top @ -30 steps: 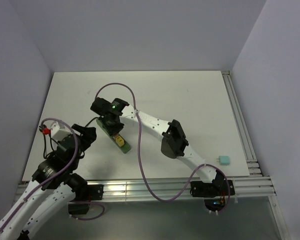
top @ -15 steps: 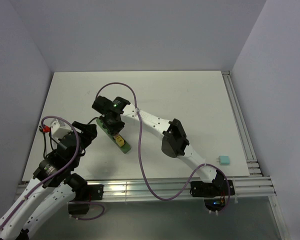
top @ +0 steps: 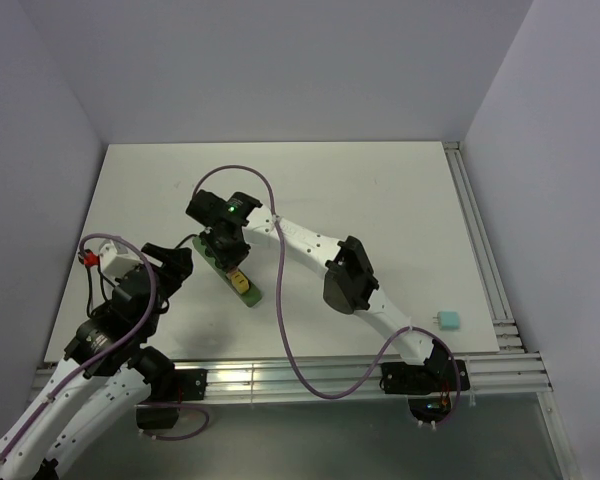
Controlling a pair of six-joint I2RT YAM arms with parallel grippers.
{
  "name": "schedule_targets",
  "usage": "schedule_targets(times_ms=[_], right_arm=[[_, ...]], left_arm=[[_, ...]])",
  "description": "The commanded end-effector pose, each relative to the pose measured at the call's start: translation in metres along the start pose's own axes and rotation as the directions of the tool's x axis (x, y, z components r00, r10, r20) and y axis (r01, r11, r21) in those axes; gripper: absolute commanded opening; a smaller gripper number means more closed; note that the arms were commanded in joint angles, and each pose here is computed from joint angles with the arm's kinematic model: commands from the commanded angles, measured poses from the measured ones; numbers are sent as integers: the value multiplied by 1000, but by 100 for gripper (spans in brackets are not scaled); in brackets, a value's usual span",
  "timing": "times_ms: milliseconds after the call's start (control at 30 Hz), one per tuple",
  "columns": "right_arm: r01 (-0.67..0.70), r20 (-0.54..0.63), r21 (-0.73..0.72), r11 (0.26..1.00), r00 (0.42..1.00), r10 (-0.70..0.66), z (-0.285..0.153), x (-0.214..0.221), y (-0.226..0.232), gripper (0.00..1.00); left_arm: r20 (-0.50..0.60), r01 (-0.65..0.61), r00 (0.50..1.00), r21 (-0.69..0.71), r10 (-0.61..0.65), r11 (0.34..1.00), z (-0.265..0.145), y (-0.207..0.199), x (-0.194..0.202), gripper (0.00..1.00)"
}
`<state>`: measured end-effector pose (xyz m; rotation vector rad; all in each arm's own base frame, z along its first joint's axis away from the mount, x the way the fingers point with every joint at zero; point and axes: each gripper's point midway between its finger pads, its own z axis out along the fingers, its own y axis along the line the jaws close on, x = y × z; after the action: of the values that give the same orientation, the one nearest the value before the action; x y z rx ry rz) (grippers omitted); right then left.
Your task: Insert the plug
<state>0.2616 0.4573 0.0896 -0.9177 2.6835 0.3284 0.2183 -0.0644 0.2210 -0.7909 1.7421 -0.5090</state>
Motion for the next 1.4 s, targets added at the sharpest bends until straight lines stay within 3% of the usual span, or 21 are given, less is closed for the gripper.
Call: schedule_targets(times_ms=[0,500,867,967,1167,1367], right_arm=[[-10,-53,-10,1000,999,9,-4,13,2,0],[-47,-27,107,993,998,50,23,11,-15,0],[10,-66,193,981,998,3,62,30,-31,0],[30,-108,209,977,994,-7,68,49,-40,0],[99,-140,191,977,987,-73,78,39,-41,0],[144,-219,232,962,971,-92,98,70,-55,0]], left_arm=[[38,23,999,21,-23,1000,-3,-8,-13,71],[34,25,999,19,-26,1000,-3,-4,-10,71],[44,16,999,16,-17,1000,-3,-3,-12,71],[46,10,999,14,-11,1000,-3,-3,-12,71],[42,14,999,22,-15,1000,-2,-3,-11,71],[46,10,999,14,-11,1000,-4,0,-12,71]])
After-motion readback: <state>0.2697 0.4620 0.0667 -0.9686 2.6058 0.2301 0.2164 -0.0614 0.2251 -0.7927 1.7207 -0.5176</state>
